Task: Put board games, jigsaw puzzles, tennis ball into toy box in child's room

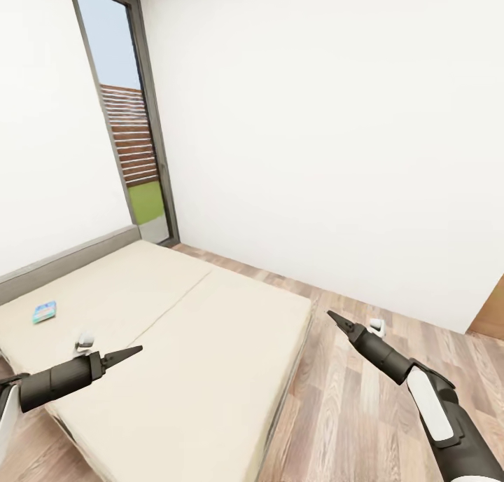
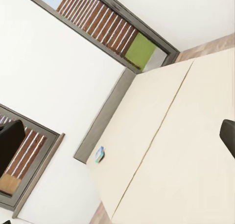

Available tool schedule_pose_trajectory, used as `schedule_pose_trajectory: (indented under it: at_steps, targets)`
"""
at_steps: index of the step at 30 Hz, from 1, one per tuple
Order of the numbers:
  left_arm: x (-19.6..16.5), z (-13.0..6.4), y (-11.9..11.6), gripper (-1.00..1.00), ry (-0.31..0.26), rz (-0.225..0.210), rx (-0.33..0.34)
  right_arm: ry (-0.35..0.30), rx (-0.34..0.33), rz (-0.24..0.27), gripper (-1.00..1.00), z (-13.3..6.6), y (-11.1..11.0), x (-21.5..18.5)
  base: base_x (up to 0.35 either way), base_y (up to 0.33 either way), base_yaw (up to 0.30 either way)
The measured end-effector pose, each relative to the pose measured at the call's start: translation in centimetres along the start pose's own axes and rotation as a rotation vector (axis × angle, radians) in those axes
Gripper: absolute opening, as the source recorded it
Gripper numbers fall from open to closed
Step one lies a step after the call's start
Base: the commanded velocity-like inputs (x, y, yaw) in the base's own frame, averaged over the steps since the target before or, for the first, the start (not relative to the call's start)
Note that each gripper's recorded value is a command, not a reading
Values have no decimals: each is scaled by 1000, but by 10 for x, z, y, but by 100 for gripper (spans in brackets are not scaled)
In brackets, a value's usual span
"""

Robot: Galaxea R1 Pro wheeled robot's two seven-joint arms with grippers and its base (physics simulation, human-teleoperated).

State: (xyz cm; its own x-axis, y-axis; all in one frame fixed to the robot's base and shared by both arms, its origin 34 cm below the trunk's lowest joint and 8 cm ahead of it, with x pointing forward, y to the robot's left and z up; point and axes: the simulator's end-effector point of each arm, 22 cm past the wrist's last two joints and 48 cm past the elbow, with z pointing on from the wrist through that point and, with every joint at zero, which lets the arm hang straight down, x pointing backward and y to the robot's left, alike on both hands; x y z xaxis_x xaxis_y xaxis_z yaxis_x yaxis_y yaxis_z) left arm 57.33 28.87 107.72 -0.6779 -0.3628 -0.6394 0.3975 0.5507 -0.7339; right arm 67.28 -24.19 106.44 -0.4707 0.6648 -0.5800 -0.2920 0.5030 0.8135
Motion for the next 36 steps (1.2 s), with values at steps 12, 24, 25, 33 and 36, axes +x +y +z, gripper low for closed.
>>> schedule_pose_trajectory:
  at_steps: [12, 24, 25, 33, 36]
  targets:
    - [0, 0, 0, 100, -1, 2, 0, -2, -2, 0, 100, 0, 0, -1, -45, 122, -265]
    - [0, 0, 0, 100, 0, 0, 0, -2, -3, 0, 100, 0, 1, -1, -71, 117, -51]
    - [0, 0, 0, 100, -1, 1, 0, -2, -4, 0, 100, 0, 1, -1, -28, 90, -106]
    - [-1, -1, -2, 100, -3, 3, 2, -5, -8, -3, 100, 0, 4, -2, -58, 195, -127]
    - [-2, -1, -2, 100, -4, 4, 2, -4, -9, -3, 100, 0, 4, -2, -14, 183, -32]
